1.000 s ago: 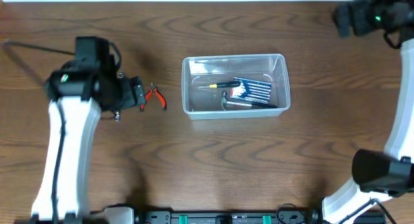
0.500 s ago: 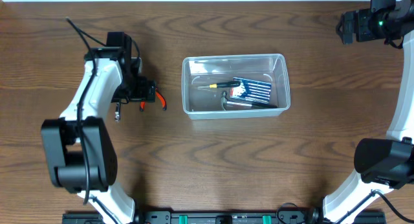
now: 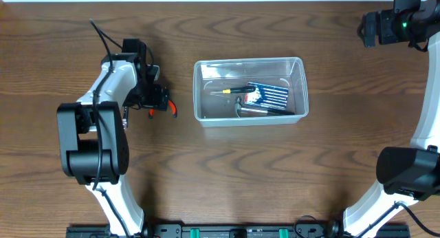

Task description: Pack container

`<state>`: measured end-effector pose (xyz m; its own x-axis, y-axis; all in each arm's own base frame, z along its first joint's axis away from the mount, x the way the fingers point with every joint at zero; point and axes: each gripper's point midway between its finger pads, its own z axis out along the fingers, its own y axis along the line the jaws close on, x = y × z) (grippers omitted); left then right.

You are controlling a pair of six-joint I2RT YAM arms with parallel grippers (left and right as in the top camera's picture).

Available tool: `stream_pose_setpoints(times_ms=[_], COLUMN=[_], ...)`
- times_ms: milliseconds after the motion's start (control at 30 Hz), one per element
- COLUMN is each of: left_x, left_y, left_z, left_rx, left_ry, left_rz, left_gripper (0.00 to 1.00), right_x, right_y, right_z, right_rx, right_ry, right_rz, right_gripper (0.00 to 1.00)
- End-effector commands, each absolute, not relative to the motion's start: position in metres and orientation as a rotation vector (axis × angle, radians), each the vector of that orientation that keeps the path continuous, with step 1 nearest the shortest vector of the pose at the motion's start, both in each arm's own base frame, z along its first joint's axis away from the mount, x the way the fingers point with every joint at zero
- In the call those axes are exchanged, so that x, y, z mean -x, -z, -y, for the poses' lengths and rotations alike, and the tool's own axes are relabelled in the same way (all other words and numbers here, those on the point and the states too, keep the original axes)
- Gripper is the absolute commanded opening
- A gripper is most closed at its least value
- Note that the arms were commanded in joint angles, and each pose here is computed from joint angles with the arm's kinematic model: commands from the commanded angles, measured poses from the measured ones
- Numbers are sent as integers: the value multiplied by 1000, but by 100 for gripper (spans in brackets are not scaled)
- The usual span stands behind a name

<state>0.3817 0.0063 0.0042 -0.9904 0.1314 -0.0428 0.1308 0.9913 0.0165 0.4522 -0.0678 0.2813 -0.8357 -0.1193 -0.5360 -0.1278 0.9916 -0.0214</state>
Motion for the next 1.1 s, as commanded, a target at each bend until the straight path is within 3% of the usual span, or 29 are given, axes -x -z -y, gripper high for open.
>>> stream_pose_setpoints(times_ms=[0, 300, 633, 800, 1067], left_x=[-385, -384, -383, -383, -383], left_y=[2, 12, 12, 12, 12], left_z=[-10, -10, -10, -10, -10], left_rx=[-225, -269, -267, -267, -267], left_ry=[-41, -39, -38, -38, -38], left_rz=[-3095, -3112, -3113, -3113, -3113], left_gripper=[98, 99, 68, 44, 21], right_x=[-450, -449, -449, -449, -449], right_y=[-286, -286, -286, -286, -286], right_z=[73, 79, 79, 79, 79], right_rx=[144, 132, 132, 132, 141], right_ry=[23, 64, 65, 65, 67], right_rz=[-2568, -2573, -2574, -2574, -2574], right_gripper=[99, 98, 99, 99, 99])
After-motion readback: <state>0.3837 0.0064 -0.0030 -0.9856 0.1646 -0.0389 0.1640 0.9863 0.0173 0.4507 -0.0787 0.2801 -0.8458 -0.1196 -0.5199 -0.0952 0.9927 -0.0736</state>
